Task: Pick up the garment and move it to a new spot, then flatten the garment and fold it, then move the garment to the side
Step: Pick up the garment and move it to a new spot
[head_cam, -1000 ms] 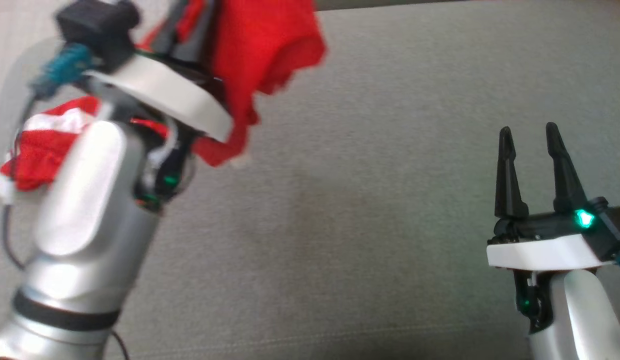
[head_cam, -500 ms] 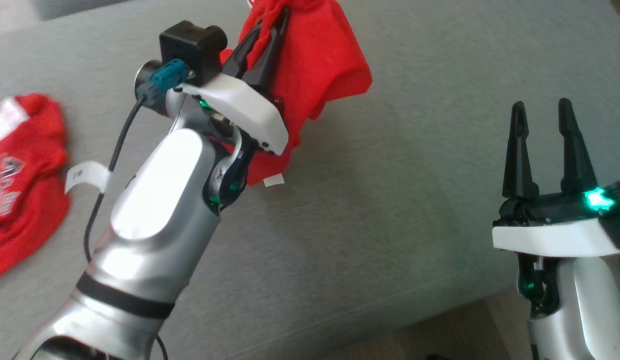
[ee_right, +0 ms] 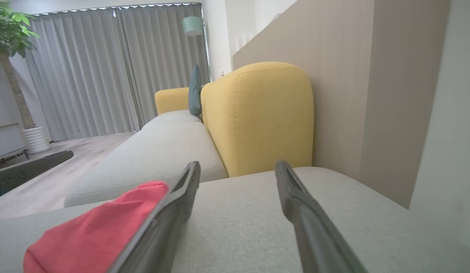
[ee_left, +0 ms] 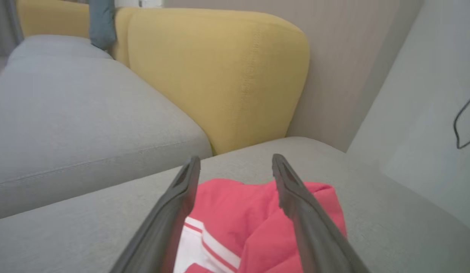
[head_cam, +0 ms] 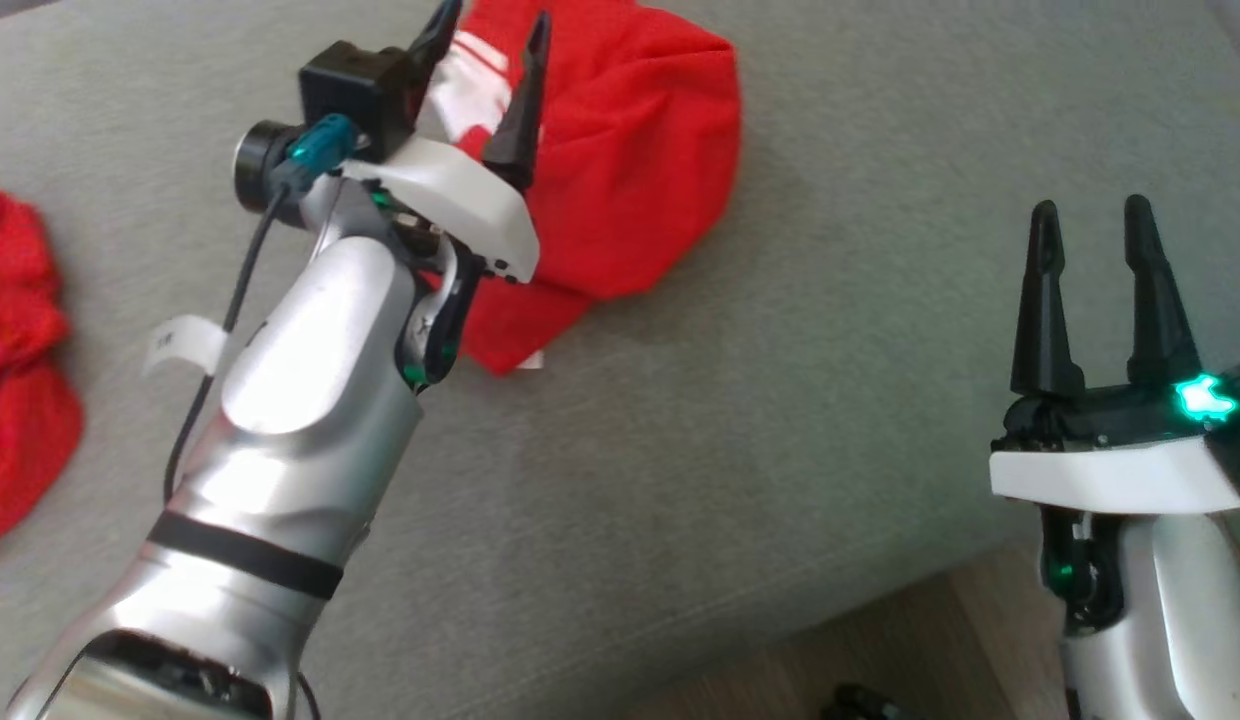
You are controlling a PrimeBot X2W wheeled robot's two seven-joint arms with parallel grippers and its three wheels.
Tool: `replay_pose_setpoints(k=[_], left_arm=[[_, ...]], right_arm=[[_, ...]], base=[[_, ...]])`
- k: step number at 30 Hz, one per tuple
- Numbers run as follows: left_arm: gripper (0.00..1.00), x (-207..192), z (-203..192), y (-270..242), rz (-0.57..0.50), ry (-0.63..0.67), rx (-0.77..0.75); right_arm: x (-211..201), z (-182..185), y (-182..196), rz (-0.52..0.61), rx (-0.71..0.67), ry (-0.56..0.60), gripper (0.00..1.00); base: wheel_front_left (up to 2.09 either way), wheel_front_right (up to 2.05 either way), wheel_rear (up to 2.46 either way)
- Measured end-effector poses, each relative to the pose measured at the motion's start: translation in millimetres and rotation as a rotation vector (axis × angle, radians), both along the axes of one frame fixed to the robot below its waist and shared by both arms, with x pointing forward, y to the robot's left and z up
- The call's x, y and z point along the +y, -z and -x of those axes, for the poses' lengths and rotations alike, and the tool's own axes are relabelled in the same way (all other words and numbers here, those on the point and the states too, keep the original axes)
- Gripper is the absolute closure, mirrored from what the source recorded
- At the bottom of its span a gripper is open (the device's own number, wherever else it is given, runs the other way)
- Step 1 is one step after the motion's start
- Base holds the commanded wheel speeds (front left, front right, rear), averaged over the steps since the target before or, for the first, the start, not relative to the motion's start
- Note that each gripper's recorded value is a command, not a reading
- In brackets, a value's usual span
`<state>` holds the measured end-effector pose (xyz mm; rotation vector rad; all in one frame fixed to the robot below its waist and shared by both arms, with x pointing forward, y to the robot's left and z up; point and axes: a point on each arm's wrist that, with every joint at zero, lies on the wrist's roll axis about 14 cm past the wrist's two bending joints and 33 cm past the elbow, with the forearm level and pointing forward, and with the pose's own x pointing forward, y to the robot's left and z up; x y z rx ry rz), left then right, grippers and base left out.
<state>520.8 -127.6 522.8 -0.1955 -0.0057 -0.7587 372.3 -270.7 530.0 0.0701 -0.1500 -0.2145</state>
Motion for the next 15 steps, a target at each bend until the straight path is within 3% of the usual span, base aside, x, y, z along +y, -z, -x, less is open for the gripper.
replay_pose_setpoints(k=[7,15], left_arm=[[0.00,65.6,0.5,-13.7,0.032,-0.157,-0.016],[0.00,163.6,62.6,4.5,-0.001,-0.355,0.012]], right_arm=[[27.0,-16.7,-7.4,0.015,-0.032,-0.089,0.00],[72.2,-17.4,-5.7,0.021,-0.033,-0.219,0.00]], base=[[0.00,0.00,0.00],[0.00,0.00,0.00]])
